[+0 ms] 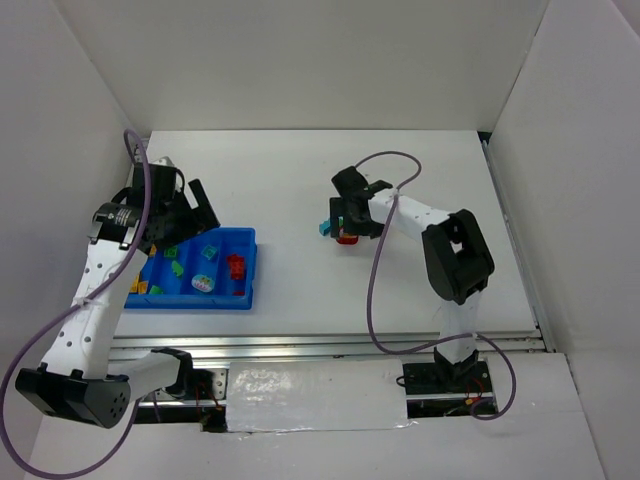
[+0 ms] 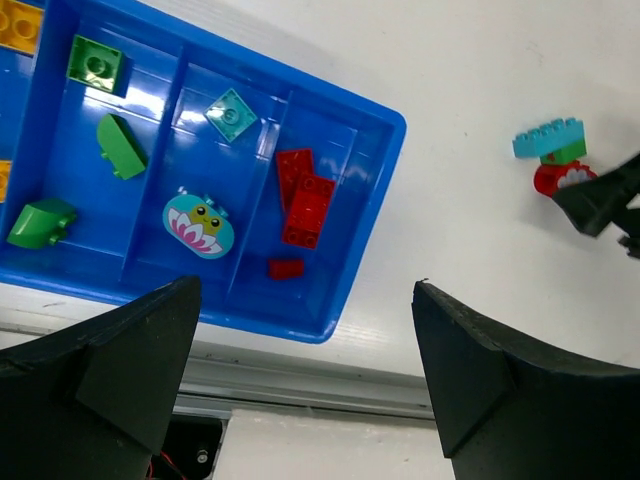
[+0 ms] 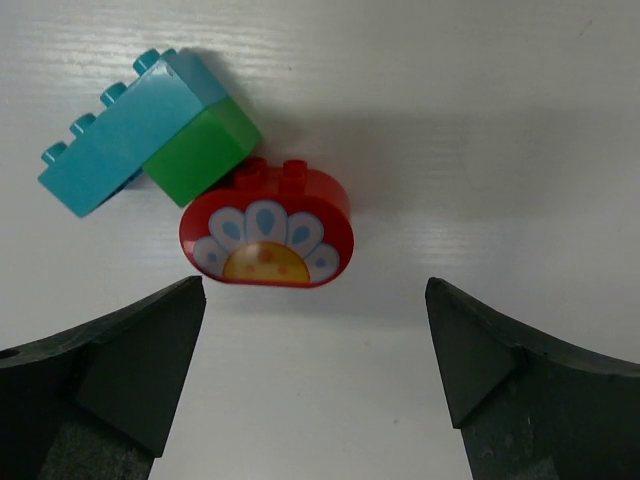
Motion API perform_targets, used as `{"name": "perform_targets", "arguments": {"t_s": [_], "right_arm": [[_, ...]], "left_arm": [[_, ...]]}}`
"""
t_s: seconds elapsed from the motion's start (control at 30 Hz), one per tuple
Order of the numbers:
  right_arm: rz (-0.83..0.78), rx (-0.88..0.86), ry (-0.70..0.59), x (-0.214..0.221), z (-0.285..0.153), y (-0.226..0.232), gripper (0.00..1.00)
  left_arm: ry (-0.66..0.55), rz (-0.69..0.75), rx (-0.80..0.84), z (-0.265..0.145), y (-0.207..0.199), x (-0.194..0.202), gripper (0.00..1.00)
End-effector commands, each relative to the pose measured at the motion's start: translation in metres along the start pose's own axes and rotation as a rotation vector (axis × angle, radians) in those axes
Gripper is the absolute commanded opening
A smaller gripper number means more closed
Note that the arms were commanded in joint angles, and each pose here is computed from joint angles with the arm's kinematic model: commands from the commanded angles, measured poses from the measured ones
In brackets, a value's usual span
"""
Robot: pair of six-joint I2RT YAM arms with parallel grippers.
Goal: Sort the legos into containers by color
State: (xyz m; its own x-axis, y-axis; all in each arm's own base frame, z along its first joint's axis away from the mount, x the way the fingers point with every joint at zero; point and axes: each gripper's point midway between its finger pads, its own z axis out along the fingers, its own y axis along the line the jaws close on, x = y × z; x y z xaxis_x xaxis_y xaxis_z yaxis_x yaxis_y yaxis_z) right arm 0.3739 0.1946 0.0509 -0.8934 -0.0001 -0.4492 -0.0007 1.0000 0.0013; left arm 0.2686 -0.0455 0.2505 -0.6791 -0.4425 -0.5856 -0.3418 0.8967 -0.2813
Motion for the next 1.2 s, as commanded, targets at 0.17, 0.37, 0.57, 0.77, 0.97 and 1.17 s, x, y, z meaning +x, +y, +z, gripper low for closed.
{"name": "perform_targets", "arguments": {"t_s": [0.17, 0.37, 0.57, 0.77, 0.97, 1.17], "right_arm": [[-0.03, -0.057, -0.054, -0.02, 0.014, 0.017, 0.97], [-0.021, -0.053, -0.066, -0.028, 0.024, 0.022, 0.93], [-0.032, -0.059, -0.054, -0.03, 0.033, 0.027, 0.82], [-0.032, -0.04, -0.074, -0.033, 0.028, 0.023, 0.52], [0.028, -0.09, -0.101, -0.019, -0.012, 0.025, 0.39], [-0.045, -0.251, -0.247, -0.006, -0.105, 0.076, 0.38]], "left_arm": [[0.024, 0.072, 0.093, -0.009, -0.015, 0.001, 0.99], [0.066, 0.08, 0.109, -0.002, -0.017, 0.01, 0.99], [0.079, 0.095, 0.109, 0.0, -0.018, 0.011, 1.0], [0.094, 0.11, 0.1, 0.003, -0.016, 0.014, 0.99], [0.087, 0.114, 0.08, 0.005, -0.01, 0.015, 1.0], [0.027, 0.027, -0.062, 0.005, 0.01, 0.004, 0.99]]}}
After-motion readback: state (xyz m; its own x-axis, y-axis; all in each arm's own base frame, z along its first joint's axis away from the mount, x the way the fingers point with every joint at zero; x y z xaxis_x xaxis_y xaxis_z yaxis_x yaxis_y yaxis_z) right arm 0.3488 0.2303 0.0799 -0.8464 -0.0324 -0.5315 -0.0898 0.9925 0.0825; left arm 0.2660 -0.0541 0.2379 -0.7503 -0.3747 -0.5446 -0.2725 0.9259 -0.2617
